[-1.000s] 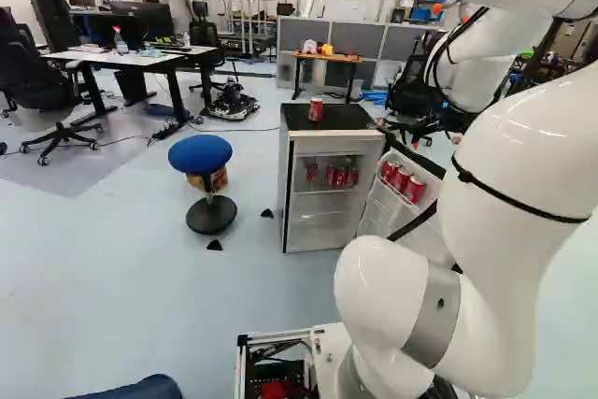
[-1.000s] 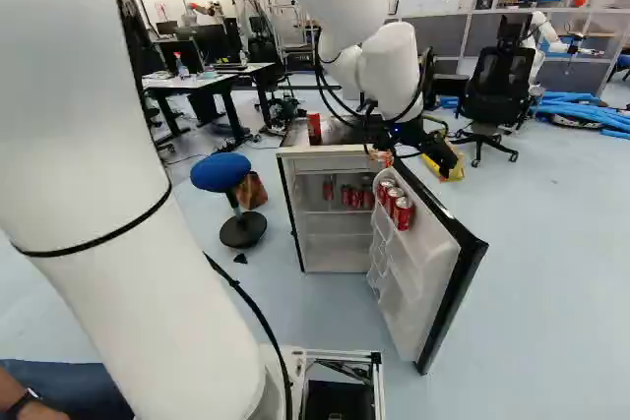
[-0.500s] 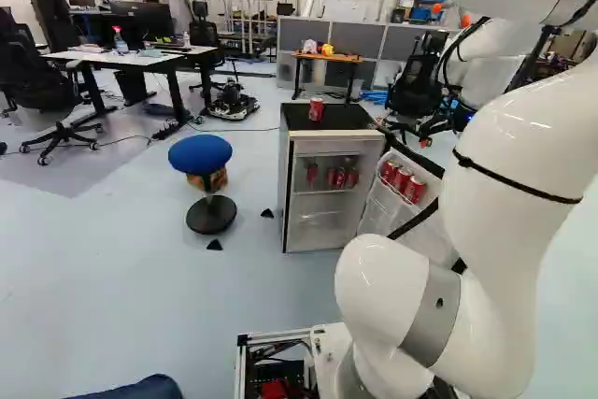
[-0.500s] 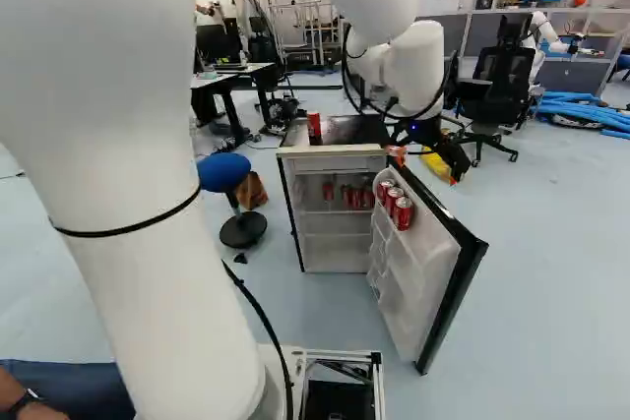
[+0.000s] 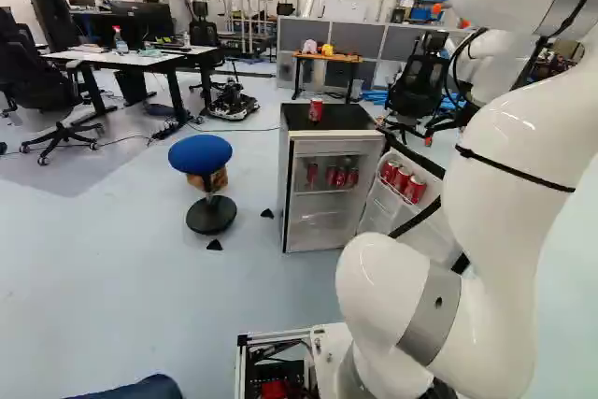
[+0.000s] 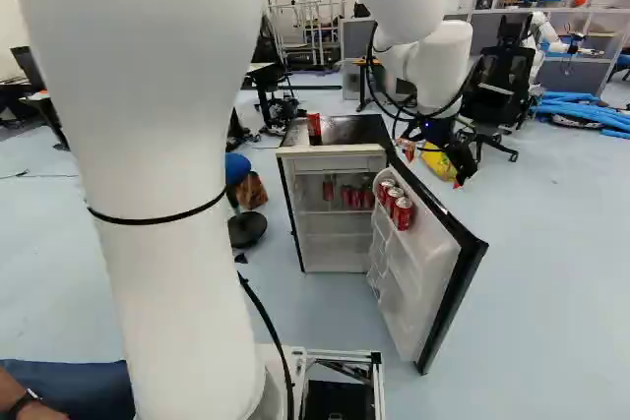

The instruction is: Grab a drink from the fridge

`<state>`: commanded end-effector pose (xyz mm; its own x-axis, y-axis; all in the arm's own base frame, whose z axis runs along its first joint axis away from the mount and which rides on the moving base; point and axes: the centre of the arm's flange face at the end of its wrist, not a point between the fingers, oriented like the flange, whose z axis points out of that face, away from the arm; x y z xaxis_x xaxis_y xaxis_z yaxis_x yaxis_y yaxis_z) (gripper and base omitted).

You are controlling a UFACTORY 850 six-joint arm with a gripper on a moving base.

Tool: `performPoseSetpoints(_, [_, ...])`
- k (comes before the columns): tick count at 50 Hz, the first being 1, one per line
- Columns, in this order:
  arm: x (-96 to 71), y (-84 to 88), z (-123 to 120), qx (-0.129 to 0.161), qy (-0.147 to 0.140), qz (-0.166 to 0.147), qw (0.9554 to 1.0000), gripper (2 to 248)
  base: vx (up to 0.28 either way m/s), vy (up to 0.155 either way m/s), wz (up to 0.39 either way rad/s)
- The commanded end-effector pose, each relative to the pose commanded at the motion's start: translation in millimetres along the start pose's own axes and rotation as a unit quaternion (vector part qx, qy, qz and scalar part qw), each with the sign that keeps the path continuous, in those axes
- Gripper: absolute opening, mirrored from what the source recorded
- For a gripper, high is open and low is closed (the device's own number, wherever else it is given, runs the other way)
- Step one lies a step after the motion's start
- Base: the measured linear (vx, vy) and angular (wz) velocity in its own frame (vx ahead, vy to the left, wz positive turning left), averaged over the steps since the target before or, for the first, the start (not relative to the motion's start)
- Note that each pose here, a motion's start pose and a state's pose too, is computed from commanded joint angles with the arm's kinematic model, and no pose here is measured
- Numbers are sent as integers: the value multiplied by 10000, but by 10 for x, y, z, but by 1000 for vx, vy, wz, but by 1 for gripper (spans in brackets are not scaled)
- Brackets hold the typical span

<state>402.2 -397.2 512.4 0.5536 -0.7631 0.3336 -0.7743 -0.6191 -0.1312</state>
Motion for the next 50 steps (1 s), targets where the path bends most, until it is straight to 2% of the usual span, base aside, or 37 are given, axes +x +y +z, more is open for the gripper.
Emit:
performPoseSetpoints(21, [262,139,93,268,-263,629,9973,247,0,0,0])
performPoseSetpoints(31, [381,245,129,275,-324,744,9963,247,0,0,0])
performPoseSetpoints(50, [628,472,197,238,-263,909,9952,247,0,0,0])
